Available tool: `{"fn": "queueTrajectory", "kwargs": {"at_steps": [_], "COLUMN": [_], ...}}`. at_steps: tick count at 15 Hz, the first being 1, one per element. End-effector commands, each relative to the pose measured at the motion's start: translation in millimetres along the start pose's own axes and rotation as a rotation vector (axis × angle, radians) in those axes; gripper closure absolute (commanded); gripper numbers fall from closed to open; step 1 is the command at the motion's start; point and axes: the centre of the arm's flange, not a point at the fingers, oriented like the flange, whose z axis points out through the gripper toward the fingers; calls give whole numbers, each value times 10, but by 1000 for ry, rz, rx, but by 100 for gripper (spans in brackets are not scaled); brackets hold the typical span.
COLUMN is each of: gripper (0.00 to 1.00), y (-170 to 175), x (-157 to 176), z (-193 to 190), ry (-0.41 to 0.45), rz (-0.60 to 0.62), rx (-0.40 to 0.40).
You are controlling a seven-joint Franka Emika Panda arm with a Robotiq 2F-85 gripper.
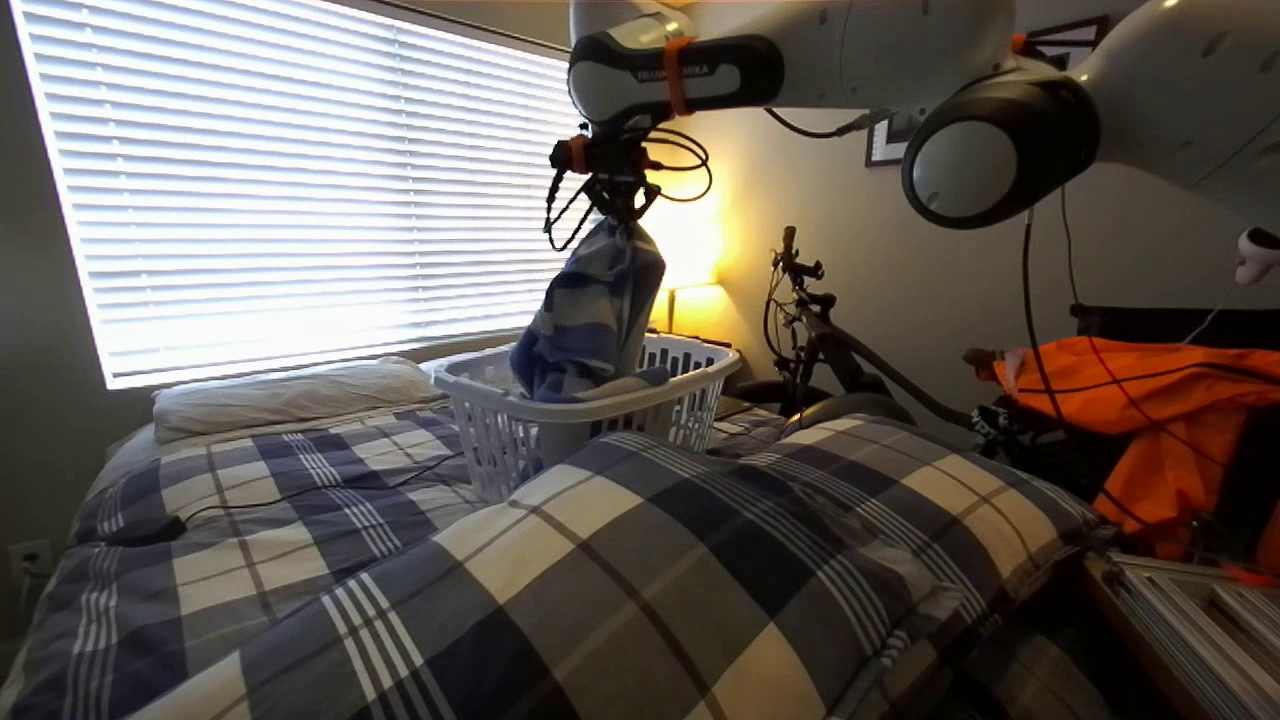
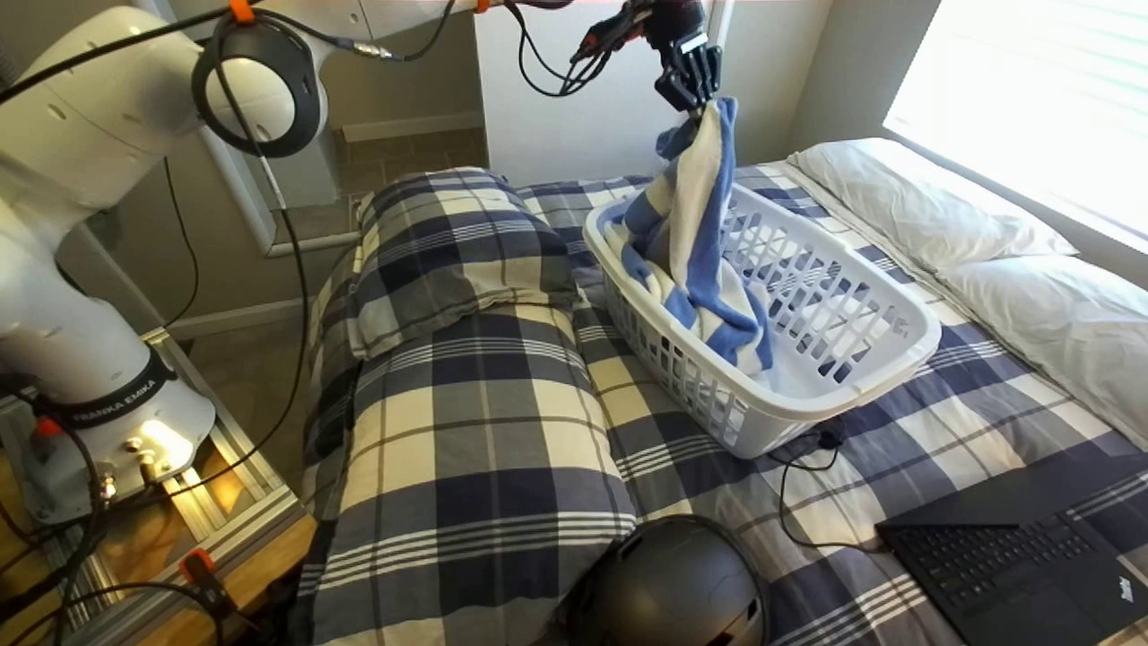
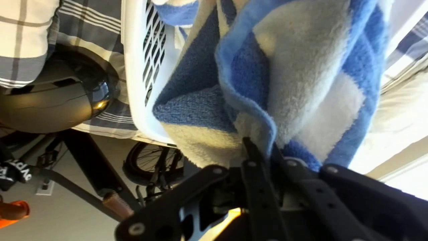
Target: Put the blue and white towel into the washing basket
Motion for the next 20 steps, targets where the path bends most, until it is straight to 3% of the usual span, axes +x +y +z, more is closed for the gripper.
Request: {"fn": "queueTrajectory", "kwargs": {"at_steps": [1, 3, 4, 6, 9, 11, 14, 15, 20], "gripper": [98, 98, 67, 60, 39, 25, 5, 0, 0], "y": [215, 244, 253, 240, 158, 59, 24, 21, 153], "x": [376, 445, 435, 314, 45, -228, -835, -1038, -1984], "z": [322, 534, 596, 593, 370, 176, -48, -116, -501], "ry": [16, 25, 19, 3, 1, -68, -166, -190, -305], "rz": [187, 280, 302, 277, 141, 37, -100, -147, -385], "rx": [-73, -119, -129, -115, -34, 19, 34, 46, 94]}}
